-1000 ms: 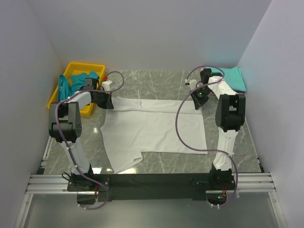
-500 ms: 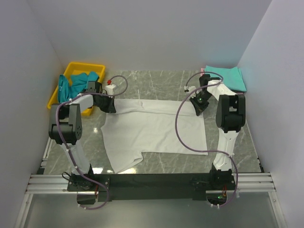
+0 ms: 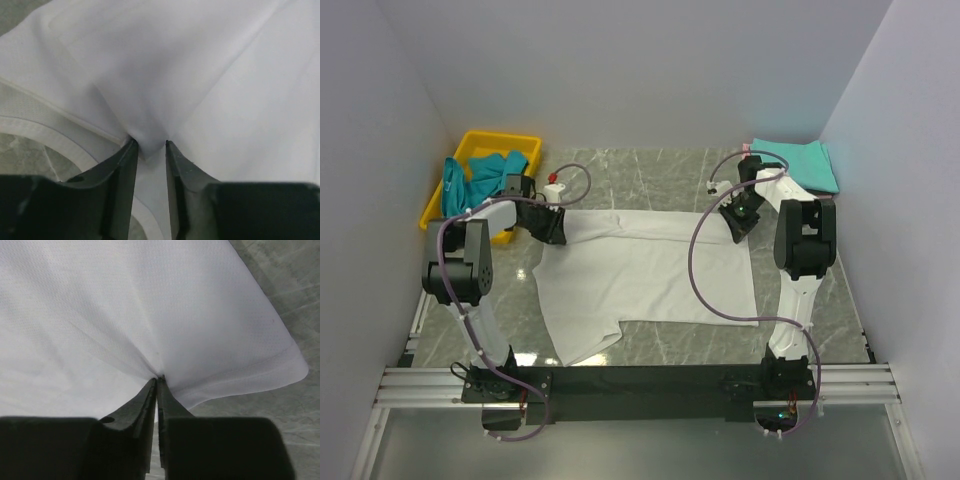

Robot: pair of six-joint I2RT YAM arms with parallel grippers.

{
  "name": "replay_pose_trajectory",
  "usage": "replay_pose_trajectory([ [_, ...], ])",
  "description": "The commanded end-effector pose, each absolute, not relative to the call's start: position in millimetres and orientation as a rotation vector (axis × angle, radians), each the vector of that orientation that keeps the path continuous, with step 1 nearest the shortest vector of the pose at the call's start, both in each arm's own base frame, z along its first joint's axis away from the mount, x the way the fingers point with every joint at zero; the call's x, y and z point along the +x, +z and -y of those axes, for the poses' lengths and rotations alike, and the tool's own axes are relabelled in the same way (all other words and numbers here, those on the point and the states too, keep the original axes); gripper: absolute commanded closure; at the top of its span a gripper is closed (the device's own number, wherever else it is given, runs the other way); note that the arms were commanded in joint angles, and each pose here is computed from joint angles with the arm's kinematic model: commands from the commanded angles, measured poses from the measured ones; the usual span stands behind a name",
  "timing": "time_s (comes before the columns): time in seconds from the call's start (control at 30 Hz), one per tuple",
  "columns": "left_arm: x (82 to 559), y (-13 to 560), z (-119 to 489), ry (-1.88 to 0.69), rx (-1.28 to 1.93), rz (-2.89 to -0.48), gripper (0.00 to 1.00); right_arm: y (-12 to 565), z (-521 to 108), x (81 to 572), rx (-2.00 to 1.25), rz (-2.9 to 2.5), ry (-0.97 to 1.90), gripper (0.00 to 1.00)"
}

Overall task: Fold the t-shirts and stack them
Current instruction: Fold the tshirt

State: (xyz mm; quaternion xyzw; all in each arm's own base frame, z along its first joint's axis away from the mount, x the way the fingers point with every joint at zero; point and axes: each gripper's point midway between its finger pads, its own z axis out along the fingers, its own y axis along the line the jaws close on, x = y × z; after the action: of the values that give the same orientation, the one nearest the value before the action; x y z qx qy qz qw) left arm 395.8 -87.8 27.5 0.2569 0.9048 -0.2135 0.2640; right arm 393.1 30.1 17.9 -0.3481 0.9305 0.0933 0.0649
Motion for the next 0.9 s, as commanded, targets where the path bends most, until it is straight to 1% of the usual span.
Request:
replay_pose_trajectory([
  [0.0, 415.1, 81.9, 85.9, -0.578, 0.744, -2.293, 0.62, 50.4, -30.2, 408.8, -1.067, -2.712, 0.21, 0.86],
  [0.03, 422.1, 90.0, 87.3, -0.576, 0.733, -2.268, 0.61, 54.5, -33.0, 409.2, -1.061, -2.701, 0.229, 0.75],
  [0.07, 433.9, 100.5, 86.9, -0.556, 0.72, -2.239, 0.56, 62.4, -37.8, 412.4, -1.049, -2.675, 0.247, 0.71],
  [0.13, 445.5, 108.1, 89.1, -0.566, 0.684, -2.221, 0.56, 69.2, -42.4, 415.2, -1.014, -2.666, 0.278, 0.65],
  [0.17, 460.0, 111.3, 87.3, -0.543, 0.667, -2.207, 0.56, 75.5, -47.6, 420.0, -1.002, -2.645, 0.302, 0.64],
  [0.23, 471.8, 99.9, 87.6, -0.557, 0.608, -2.243, 0.56, 79.5, -52.6, 421.0, -0.966, -2.649, 0.338, 0.63],
  [0.27, 481.2, 105.3, 88.1, -0.561, 0.584, -2.24, 0.56, 82.8, -57.8, 422.4, -0.947, -2.646, 0.372, 0.63],
  [0.37, 494.3, 94.3, 90.0, -0.571, 0.559, -2.265, 0.56, 86.5, -61.9, 427.0, -0.915, -2.643, 0.396, 0.63],
  [0.67, 500.2, 60.0, 98.5, -0.544, 0.553, -2.335, 0.55, 84.3, -62.3, 427.7, -0.887, -2.664, 0.403, 0.62],
  [0.87, 496.9, 45.6, 103.8, -0.537, 0.569, -2.362, 0.57, 82.8, -59.7, 427.6, -0.889, -2.67, 0.389, 0.63],
])
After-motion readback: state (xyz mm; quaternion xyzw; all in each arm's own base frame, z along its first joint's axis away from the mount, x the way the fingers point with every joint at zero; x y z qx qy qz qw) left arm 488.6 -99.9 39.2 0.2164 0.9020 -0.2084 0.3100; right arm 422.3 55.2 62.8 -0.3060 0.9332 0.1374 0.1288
